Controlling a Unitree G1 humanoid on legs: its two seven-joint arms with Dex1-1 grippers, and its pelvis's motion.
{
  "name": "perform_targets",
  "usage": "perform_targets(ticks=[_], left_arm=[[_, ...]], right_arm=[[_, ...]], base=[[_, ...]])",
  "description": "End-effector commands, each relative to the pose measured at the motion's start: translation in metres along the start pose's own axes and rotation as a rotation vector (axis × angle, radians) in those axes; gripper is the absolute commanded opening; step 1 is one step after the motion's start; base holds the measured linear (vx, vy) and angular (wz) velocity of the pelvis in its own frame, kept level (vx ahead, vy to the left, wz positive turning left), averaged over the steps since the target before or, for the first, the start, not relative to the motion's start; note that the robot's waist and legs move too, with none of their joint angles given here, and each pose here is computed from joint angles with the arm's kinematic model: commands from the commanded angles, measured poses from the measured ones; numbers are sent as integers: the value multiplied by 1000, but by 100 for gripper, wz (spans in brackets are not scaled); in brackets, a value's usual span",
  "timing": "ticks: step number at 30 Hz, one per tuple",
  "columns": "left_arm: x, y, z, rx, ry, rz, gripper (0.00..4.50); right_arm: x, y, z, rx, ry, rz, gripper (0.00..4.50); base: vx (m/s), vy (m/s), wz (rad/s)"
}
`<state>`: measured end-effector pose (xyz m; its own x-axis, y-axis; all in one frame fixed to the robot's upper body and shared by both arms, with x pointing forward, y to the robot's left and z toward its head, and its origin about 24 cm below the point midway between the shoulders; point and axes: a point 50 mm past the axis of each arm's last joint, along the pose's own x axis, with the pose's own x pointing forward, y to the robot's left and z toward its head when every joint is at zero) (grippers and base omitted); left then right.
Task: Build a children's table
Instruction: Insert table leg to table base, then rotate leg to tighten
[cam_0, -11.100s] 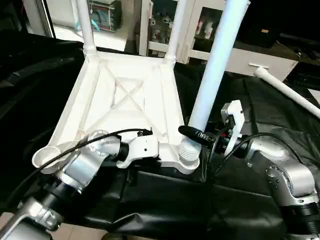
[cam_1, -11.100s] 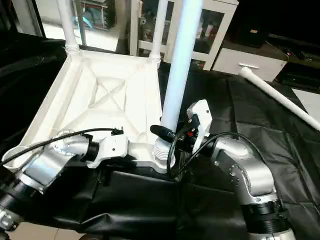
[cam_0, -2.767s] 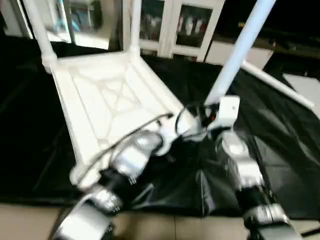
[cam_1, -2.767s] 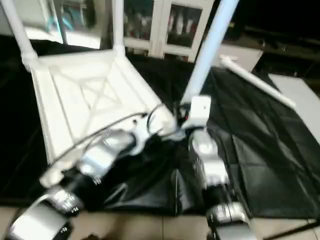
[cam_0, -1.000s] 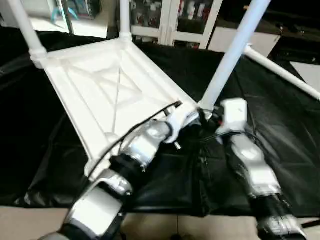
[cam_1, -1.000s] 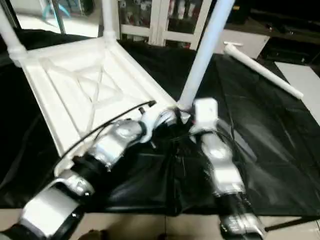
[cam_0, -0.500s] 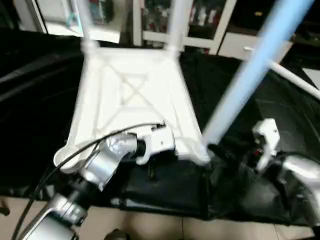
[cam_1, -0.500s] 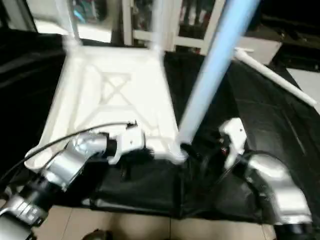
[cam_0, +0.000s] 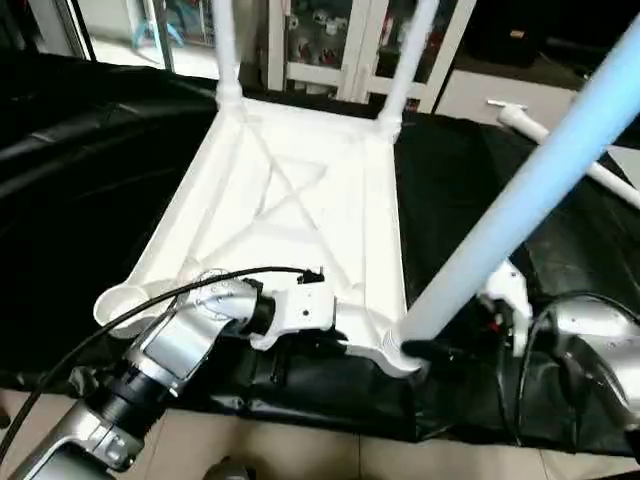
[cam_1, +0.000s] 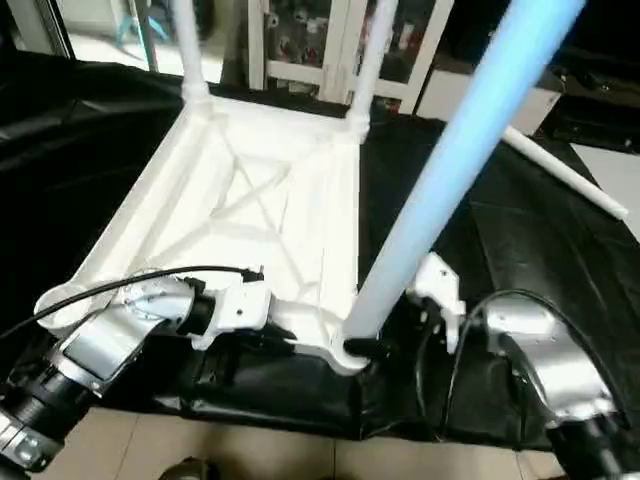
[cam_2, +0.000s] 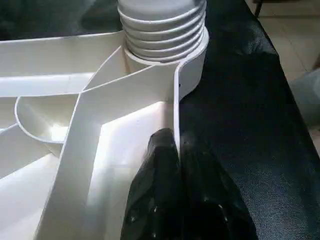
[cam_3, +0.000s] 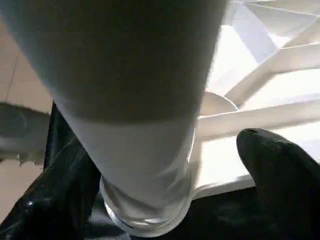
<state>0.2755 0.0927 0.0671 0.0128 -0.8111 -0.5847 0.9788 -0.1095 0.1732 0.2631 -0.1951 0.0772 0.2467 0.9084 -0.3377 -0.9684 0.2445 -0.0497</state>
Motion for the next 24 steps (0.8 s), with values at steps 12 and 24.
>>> perform_targets(ticks=[12,24], left_arm=[[16,-14,-5,6,39,-124,0],[16,-13,-6,4,49,-126,0]], right_arm=[[14,-4,-8,-99,77,104,446],[20,-3,-13,-97,64,138,352]], base=[[0,0,0],[0,0,0]])
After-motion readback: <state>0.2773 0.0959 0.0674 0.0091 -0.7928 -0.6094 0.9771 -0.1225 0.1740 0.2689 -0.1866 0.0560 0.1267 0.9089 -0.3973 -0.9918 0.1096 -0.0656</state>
